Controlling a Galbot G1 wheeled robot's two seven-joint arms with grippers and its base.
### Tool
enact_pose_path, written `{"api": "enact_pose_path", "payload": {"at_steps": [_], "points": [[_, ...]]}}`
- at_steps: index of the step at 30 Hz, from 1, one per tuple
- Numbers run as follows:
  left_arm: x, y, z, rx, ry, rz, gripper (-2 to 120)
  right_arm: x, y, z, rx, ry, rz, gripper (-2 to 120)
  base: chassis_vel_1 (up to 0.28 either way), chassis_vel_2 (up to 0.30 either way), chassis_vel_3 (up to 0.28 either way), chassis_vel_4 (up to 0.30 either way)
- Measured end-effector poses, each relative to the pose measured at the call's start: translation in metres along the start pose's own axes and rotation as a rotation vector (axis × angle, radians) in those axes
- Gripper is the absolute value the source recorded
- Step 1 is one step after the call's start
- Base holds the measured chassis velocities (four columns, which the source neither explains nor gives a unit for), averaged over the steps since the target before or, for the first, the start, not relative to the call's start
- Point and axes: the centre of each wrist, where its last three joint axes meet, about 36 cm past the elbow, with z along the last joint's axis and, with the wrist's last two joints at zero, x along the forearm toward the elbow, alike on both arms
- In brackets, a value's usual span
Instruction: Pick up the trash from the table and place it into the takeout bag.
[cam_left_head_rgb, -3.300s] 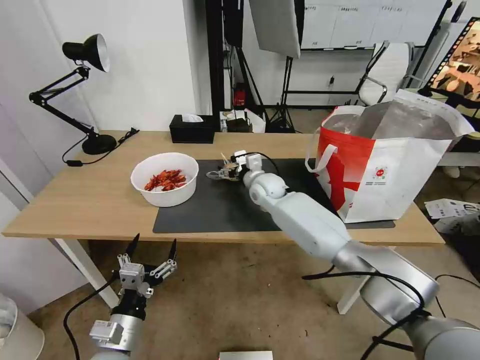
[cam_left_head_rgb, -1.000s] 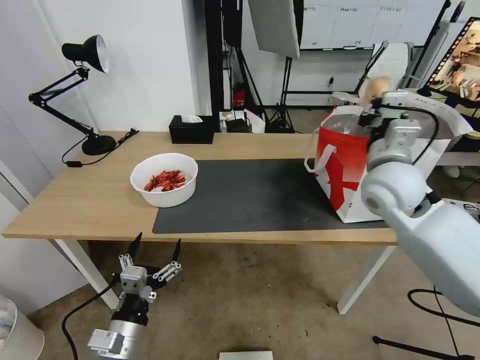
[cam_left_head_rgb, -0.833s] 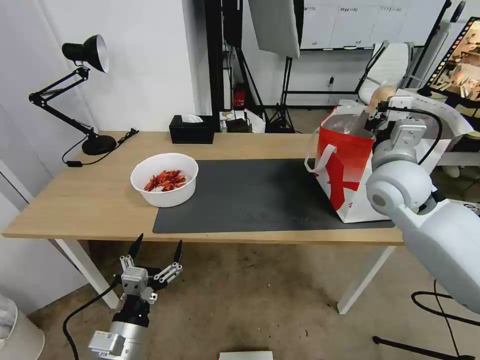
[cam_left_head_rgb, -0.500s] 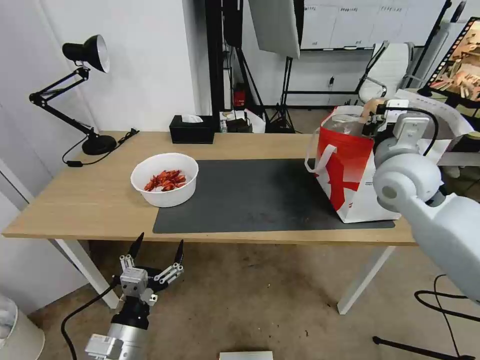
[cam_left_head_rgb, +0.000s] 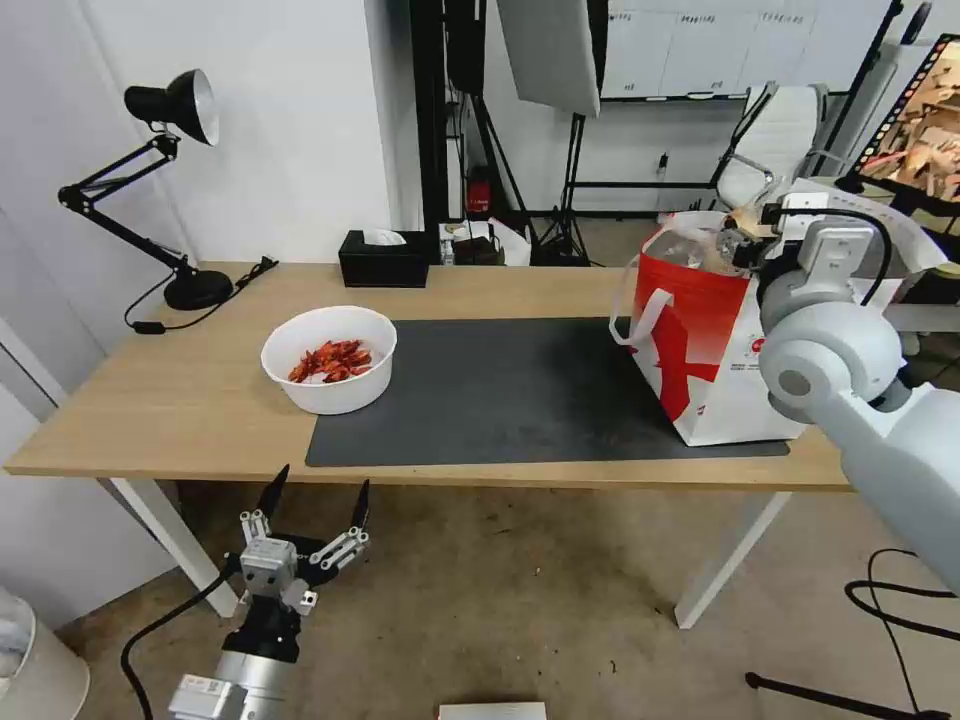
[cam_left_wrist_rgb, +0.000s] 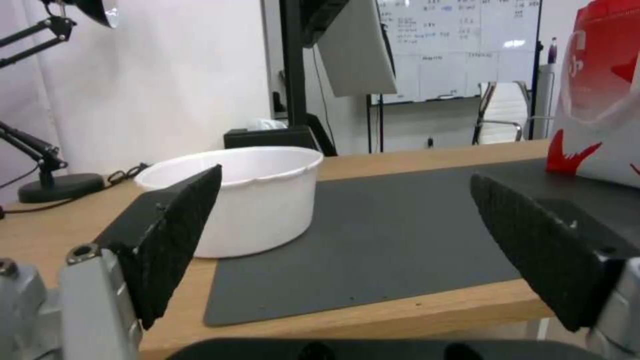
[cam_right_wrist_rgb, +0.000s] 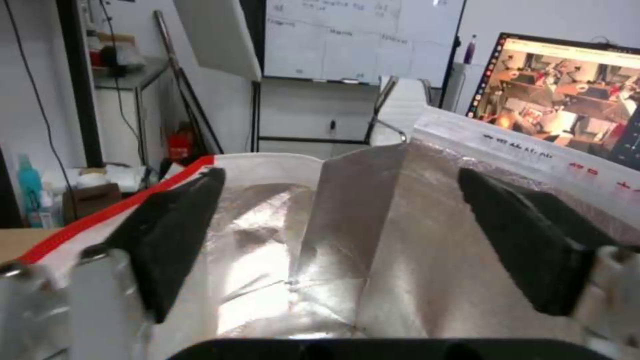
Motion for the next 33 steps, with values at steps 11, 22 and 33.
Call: {"api": "enact_pose_path", "payload": {"at_steps": [11, 22, 33], "points": [[-0.001, 0.001, -0.002, -0.002, -0.006, 0.001, 100, 0.007, 0.0, 0.008, -0.023, 0.001, -0.021, 100, 0.0, 0.0, 0.0, 0.0], [-0.003, -0.001, -0.002, 0.008, -0.026, -0.015, 100, 0.064, -0.015, 0.052, -0.272, -0.196, -0.444, 100, 0.0, 0.0, 0.0, 0.0], [-0.004, -0.001, -0.003, 0.01, -0.031, -0.004, 100, 0.186, -0.048, 0.187, -0.21, -0.156, -0.451, 100, 0.0, 0.0, 0.0, 0.0]]}}
